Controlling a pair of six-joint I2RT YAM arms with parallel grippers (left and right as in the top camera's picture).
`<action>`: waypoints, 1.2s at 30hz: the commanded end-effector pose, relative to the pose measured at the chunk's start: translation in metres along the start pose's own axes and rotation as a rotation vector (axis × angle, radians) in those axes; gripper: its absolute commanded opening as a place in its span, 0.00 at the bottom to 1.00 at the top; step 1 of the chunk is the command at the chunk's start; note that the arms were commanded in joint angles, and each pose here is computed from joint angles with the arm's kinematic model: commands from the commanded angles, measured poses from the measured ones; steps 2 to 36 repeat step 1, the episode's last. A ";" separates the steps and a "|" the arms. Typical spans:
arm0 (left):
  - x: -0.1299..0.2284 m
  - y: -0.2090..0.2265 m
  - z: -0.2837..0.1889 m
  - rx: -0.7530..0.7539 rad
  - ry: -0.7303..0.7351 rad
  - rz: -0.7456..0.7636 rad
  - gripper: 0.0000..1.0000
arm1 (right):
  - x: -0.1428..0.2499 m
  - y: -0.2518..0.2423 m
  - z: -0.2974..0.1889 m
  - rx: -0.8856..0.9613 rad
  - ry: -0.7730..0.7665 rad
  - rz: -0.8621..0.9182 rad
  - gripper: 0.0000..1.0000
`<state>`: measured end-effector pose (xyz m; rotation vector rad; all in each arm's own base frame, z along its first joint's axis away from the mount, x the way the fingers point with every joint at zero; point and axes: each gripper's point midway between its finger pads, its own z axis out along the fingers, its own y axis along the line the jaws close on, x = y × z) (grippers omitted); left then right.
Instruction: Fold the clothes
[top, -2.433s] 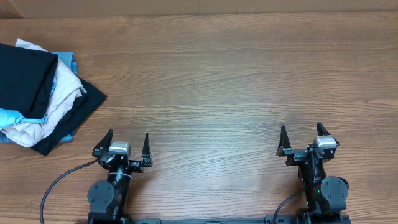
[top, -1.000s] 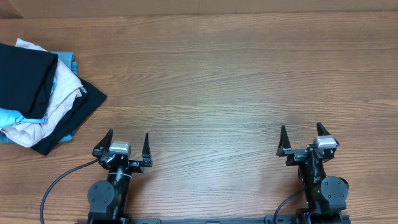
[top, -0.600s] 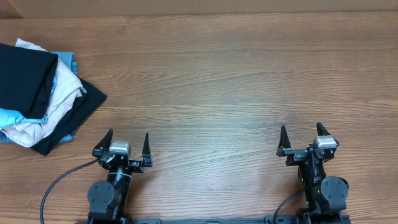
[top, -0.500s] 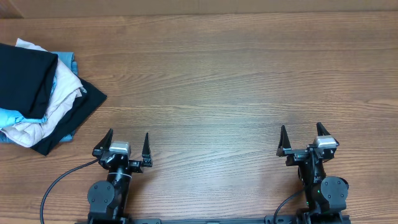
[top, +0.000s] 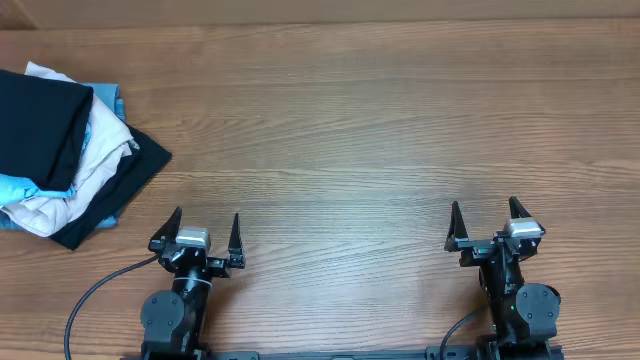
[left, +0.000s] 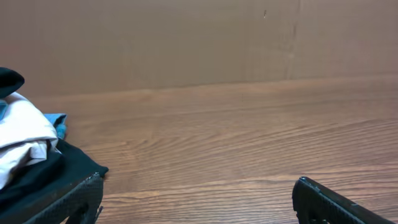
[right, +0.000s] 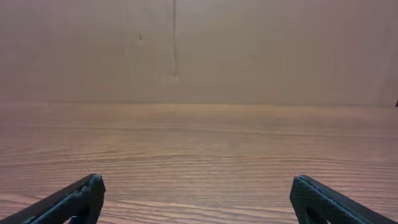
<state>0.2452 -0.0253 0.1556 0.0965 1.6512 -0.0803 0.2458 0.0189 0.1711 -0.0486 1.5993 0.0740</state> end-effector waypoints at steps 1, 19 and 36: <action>-0.001 -0.001 0.000 0.011 -0.009 0.022 1.00 | 0.001 -0.001 0.000 0.006 -0.006 0.004 1.00; -0.001 -0.001 0.000 0.011 -0.009 0.022 1.00 | 0.001 -0.001 0.000 0.006 -0.006 0.004 1.00; -0.001 -0.001 0.000 0.011 -0.009 0.022 1.00 | 0.001 -0.001 0.000 0.006 -0.006 0.004 1.00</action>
